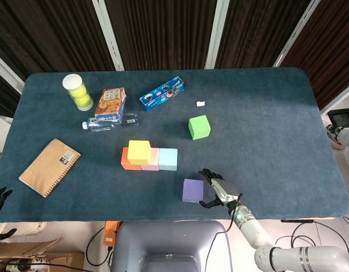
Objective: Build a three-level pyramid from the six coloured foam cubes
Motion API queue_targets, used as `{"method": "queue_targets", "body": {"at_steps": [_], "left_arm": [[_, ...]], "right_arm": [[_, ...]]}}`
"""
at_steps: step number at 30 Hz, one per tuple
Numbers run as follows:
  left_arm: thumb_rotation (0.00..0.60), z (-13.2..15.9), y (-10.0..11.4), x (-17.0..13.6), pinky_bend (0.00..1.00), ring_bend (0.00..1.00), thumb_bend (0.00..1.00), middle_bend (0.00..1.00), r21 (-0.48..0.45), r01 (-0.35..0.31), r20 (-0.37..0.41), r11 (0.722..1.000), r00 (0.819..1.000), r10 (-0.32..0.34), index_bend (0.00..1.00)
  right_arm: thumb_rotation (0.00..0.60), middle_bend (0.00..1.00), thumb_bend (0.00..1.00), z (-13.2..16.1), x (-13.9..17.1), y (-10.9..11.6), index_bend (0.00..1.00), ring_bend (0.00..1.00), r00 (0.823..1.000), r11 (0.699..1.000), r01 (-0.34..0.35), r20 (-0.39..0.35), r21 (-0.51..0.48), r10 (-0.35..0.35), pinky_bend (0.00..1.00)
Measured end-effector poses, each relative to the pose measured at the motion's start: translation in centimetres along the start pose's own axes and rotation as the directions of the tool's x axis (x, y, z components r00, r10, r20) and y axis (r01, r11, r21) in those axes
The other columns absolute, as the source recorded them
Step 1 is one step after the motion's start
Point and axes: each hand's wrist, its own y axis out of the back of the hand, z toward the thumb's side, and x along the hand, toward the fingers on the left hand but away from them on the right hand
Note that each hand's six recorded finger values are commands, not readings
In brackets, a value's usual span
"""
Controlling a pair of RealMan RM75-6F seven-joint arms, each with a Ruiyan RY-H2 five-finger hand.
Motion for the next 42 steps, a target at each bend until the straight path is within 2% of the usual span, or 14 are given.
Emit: {"method": "queue_targets", "body": {"at_steps": [4, 7, 10, 21, 27, 32, 37, 42], "left_arm": [[0.6, 0.1, -0.1, 0.0, 0.1, 0.0, 0.15, 0.02, 0.0, 0.0, 0.003, 1.0, 1.0, 0.0, 0.1], [0.6, 0.0, -0.1, -0.1, 0.1, 0.0, 0.15, 0.02, 0.001, -0.001, 0.0, 1.0, 1.0, 0.001, 0.1], [0.6, -0.1, 0.0, -0.2, 0.1, 0.0, 0.15, 0.02, 0.0, -0.002, -0.002, 1.0, 1.0, 0.002, 0.1], [0.6, 0.0, 0.0, -0.2, 0.1, 0.0, 0.15, 0.02, 0.002, -0.003, -0.004, 1.0, 1.0, 0.003, 0.1], [0.6, 0.1, 0.1, 0.0, 0.1, 0.0, 0.15, 0.02, 0.005, -0.001, -0.006, 1.0, 1.0, 0.002, 0.1], [0.6, 0.2, 0.1, 0.2, 0.1, 0.0, 0.15, 0.02, 0.01, 0.003, -0.005, 1.0, 1.0, -0.003, 0.1], [0.6, 0.9, 0.1, 0.9, 0.1, 0.0, 0.15, 0.02, 0.029, 0.015, -0.003, 0.999, 1.0, -0.015, 0.09], [0.6, 1.1, -0.1, 1.6, 0.1, 0.0, 0.15, 0.02, 0.038, 0.035, -0.025, 0.999, 0.999, -0.034, 0.09]], "right_arm": [[0.6, 0.01, 0.2, -0.2, -0.4, -0.3, 0.35, 0.0, 1.0, 1.0, 0.007, 0.009, -0.008, -0.007, 0.0], [0.6, 0.05, 0.2, -0.3, -0.5, -0.1, 0.47, 0.0, 1.0, 1.0, 0.024, 0.012, -0.019, -0.024, 0.0], [0.6, 0.08, 0.21, -0.4, -0.5, 0.0, 0.53, 0.01, 0.999, 0.999, 0.037, 0.009, -0.026, -0.037, 0.0], [0.6, 0.09, 0.31, -0.2, 1.5, 2.0, 0.55, 0.02, 0.994, 0.995, 0.096, -0.062, 0.003, -0.095, 0.0], [0.6, 0.1, 0.4, -0.3, 3.8, 4.4, 0.56, 0.03, 0.981, 0.987, 0.156, -0.127, 0.049, -0.149, 0.0], [0.6, 0.1, 0.43, -0.6, 5.2, 6.5, 0.57, 0.03, 0.974, 0.982, 0.186, -0.141, 0.038, -0.179, 0.0], [0.6, 0.1, 0.54, 0.4, 4.4, 9.3, 0.59, 0.03, 0.965, 0.976, 0.215, -0.16, 0.023, -0.209, 0.0], [0.6, 0.1, 0.57, 1.8, 1.5, 11.5, 0.56, 0.0, 0.976, 0.987, 0.155, -0.162, 0.052, -0.145, 0.0]]}}
